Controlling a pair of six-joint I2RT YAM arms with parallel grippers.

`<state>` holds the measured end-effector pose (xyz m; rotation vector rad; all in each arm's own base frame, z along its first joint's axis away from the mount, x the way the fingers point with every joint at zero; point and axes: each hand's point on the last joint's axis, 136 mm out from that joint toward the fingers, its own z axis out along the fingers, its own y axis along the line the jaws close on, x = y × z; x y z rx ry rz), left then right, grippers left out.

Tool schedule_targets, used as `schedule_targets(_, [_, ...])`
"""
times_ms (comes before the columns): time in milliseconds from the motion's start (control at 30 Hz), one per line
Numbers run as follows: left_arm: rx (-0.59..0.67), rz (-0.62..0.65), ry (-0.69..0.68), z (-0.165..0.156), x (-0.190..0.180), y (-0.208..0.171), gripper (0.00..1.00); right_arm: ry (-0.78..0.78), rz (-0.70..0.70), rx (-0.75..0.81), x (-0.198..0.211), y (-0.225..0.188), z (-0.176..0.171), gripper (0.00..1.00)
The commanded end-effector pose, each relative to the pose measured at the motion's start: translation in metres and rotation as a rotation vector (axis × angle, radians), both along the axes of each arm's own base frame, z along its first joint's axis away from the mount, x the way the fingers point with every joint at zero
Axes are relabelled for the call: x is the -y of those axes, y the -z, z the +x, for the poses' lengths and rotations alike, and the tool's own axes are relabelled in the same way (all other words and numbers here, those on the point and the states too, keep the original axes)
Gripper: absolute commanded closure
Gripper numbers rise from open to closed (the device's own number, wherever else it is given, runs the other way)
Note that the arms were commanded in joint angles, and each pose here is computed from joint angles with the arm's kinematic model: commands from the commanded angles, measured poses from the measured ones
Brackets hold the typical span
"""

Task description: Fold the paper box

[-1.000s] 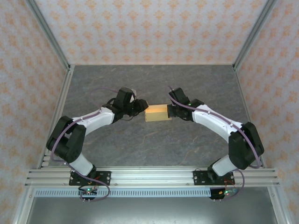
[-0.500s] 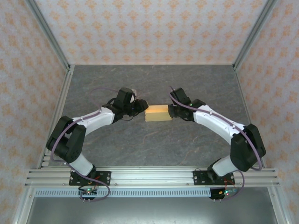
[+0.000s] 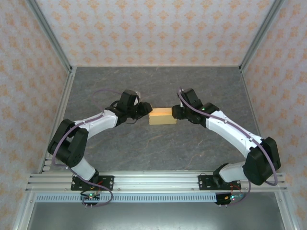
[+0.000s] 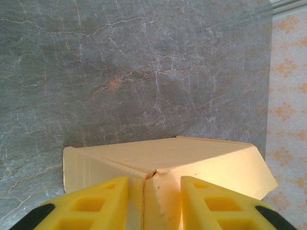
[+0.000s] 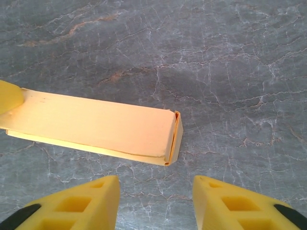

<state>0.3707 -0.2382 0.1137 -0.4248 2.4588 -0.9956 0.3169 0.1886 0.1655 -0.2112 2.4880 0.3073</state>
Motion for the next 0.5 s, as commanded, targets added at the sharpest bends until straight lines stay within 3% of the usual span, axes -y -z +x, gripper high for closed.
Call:
schedule_targets(0, [-0.065, 0.086, 0.003, -0.013, -0.008, 0.02, 0.67, 0.012, 0.048, -0.007, 0.001, -0.005, 0.015, 0.54])
schedule_targets(233, [-0.063, 0.095, 0.01, -0.013, -0.008, 0.018, 0.68, 0.02, 0.104, -0.064, -0.002, 0.013, 0.038, 0.53])
schedule_targets(467, [-0.06, 0.099, 0.01, -0.014, -0.009, 0.017, 0.68, 0.02, 0.112, -0.105, -0.003, 0.031, 0.038, 0.54])
